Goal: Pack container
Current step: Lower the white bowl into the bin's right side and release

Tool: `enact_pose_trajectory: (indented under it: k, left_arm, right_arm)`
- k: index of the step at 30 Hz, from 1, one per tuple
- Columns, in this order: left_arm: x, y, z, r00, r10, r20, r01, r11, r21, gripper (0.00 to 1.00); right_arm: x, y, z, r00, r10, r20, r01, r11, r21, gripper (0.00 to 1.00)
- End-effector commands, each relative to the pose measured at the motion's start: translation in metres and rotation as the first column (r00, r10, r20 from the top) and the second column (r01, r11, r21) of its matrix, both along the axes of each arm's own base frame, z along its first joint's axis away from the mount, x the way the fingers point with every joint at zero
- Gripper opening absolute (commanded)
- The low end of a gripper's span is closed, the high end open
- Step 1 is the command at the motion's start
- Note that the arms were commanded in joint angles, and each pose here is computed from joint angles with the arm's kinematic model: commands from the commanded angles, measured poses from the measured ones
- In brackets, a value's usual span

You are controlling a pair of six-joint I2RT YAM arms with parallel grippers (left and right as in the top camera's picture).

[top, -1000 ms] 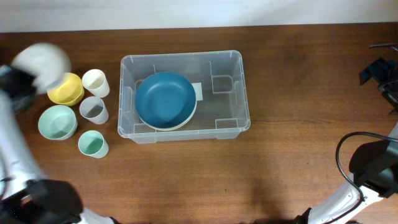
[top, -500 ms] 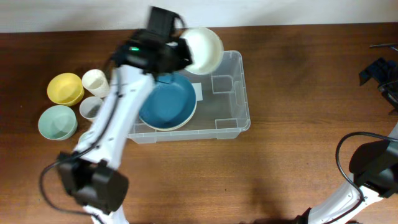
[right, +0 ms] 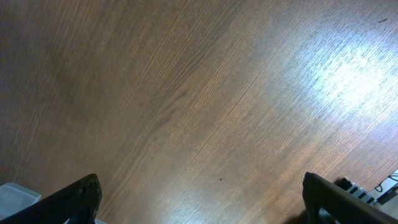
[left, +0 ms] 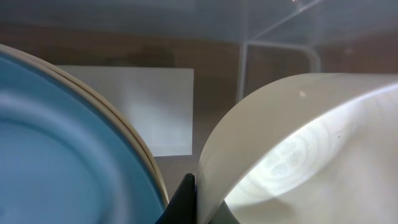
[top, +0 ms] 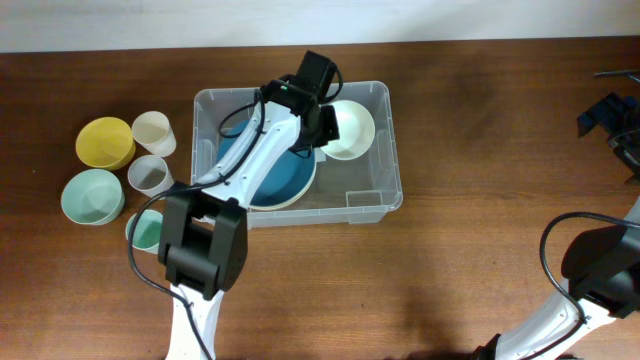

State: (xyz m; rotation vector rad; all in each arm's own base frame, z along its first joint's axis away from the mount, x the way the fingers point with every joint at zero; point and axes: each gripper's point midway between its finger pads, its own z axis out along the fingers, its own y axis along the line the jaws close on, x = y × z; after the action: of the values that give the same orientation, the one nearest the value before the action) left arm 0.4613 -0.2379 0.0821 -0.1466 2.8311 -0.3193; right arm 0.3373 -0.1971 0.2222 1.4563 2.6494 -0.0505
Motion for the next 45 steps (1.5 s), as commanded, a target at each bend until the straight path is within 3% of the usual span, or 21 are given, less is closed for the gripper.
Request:
enact_pose_trajectory:
  k: [1,6,10,16,21,28,30,35,38,43,44,45]
  left_arm:
    - [-0.001,-0.006,-0.001,0.999,-0.039,-0.001,0.039,0.999,-0.012,0.01]
    - [-0.004,-0.01,-0.005,0.998,-0.068,-0.008,0.068,0.998,-0.001,0.01]
    - [-0.009,-0.008,-0.012,0.997,-0.069,-0.035,0.069,0.998,0.011,0.11]
    - [-0.009,-0.006,-0.013,0.997,-0.067,-0.041,0.068,0.998,0.015,0.36]
    - [-0.004,-0.007,-0.008,0.993,-0.119,-0.01,0.119,0.993,0.023,0.49]
    - [0.027,-0.004,0.056,0.974,-0.182,0.136,0.178,0.983,0.039,0.84]
    - [0.037,0.011,0.088,0.972,-0.146,0.183,0.135,0.988,0.068,0.98]
    - [0.046,0.076,0.16,0.965,-0.016,0.263,-0.019,0.991,0.13,0.99]
    - [0.041,0.139,0.193,0.95,0.149,0.275,-0.188,0.975,0.122,0.99]
    - [0.009,0.267,0.202,0.844,0.503,0.187,-0.528,0.841,0.116,0.99]
    - [0.002,0.293,0.198,0.809,0.566,0.158,-0.584,0.805,0.109,0.99]
    - [0.0,0.305,0.194,0.813,0.568,0.13,-0.58,0.809,0.093,0.99]
  right_arm:
    - [-0.001,0.0,0.0,1.0,0.003,-0.002,-0.003,1.0,0.003,0.99]
    - [-0.001,0.0,0.0,1.0,0.003,-0.002,-0.003,1.0,0.003,0.99]
    - [-0.001,0.0,0.0,1.0,0.003,-0.002,-0.003,1.0,0.003,0.99]
    - [-0.001,-0.001,0.0,1.0,0.002,-0.002,-0.002,1.0,0.003,0.99]
    - [-0.001,0.0,0.0,1.0,0.003,-0.002,-0.003,1.0,0.003,0.99]
    - [-0.001,0.0,0.0,1.0,0.003,-0.002,-0.003,1.0,0.003,0.99]
    - [-0.001,0.0,0.0,1.0,0.003,-0.002,-0.003,1.0,0.003,0.99]
    - [-0.001,0.0,0.0,1.0,0.003,-0.002,-0.003,1.0,0.003,0.99]
    - [-0.001,0.0,0.0,1.0,0.003,-0.002,-0.003,1.0,0.003,0.99]
    - [-0.001,0.0,0.0,1.0,0.003,-0.002,-0.003,1.0,0.003,0.99]
    - [-0.001,0.0,0.0,1.0,0.003,-0.002,-0.003,1.0,0.003,0.98]
    - [-0.001,0.0,0.0,1.0,0.003,-0.002,-0.003,1.0,0.003,0.99]
